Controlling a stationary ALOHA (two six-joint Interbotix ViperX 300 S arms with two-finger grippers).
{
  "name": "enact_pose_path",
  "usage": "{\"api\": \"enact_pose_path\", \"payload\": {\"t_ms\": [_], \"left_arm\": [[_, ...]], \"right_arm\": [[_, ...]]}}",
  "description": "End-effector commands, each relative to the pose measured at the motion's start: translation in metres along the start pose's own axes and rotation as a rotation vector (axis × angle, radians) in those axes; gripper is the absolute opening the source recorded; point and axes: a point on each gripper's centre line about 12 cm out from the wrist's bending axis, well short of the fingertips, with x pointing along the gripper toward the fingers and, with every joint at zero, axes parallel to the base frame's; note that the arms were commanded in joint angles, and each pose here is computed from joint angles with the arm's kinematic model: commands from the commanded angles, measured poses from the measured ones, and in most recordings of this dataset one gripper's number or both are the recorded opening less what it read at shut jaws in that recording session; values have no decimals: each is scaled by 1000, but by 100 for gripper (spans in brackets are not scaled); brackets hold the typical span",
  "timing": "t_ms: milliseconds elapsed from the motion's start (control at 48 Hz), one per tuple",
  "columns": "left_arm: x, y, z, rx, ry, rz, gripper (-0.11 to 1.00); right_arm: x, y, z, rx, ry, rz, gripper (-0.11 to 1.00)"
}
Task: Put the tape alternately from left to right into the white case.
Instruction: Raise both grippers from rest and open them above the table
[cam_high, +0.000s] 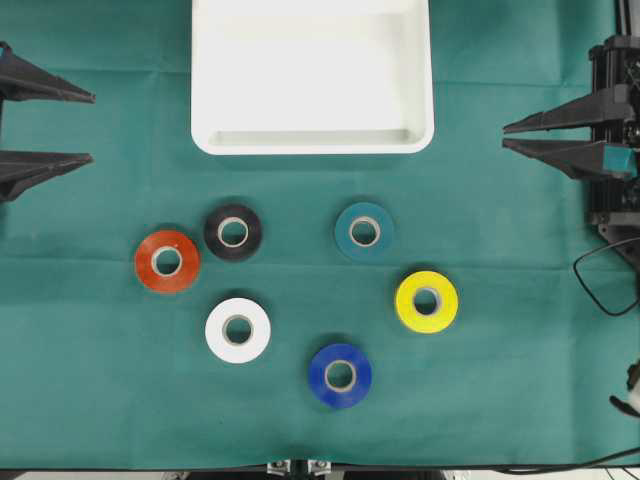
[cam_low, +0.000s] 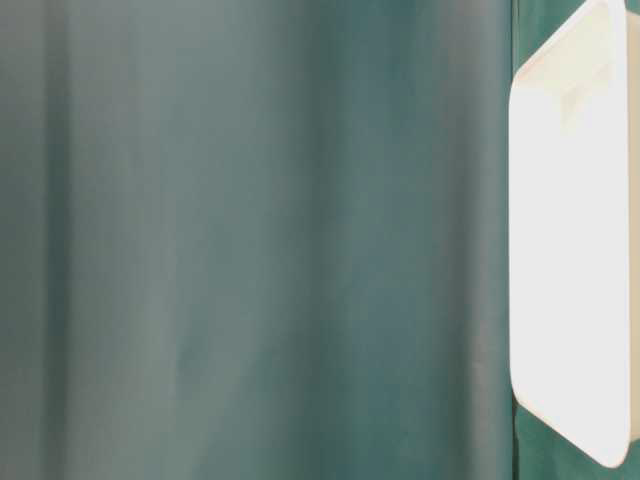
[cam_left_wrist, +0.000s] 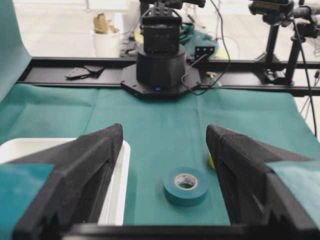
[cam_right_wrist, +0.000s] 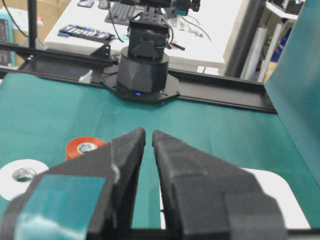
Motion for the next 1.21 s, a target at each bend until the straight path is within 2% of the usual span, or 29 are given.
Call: {"api": "enact_pose_path", "payload": {"t_ms": [0,42,104,167,271,730,855,917,959,1042,1147,1188], "left_arm": [[0,-1,3,-21,-14,-2,24],[-1,-1,2,-23,-12,-2,21],[-1,-1,0,-24,-8,-5,9],[-1,-2,-1,-26,-4,-9,-1],[-1,-3,-2,-28,2,-12,-9],[3,-3,-9,-24,46,-11,-8],[6,-3,-12,-21,69,-12,4],[8,-3,-13,-21,80,-12,16],[8,-3,-14,-21,88,-12,26],[10,-3,-14,-22,97,-12,49],[11,-3,-14,-22,101,-12,80],[11,-3,-14,-22,105,-12,88]], "right_arm": [[2,-1,4,0,-14,-6,24],[1,-1,3,-5,-14,-5,22],[1,-1,3,-3,-14,-5,9],[2,-1,3,-3,-11,-5,1],[2,-1,3,-3,-9,-5,-2],[6,-1,-5,9,40,-5,-2],[10,-1,-7,28,58,-6,-2],[10,-1,-9,32,66,-6,-1],[11,-1,-11,32,74,-6,4],[11,-1,-13,32,86,-6,19],[11,-1,-12,34,95,-8,50],[11,-1,-12,32,94,-6,62]]}}
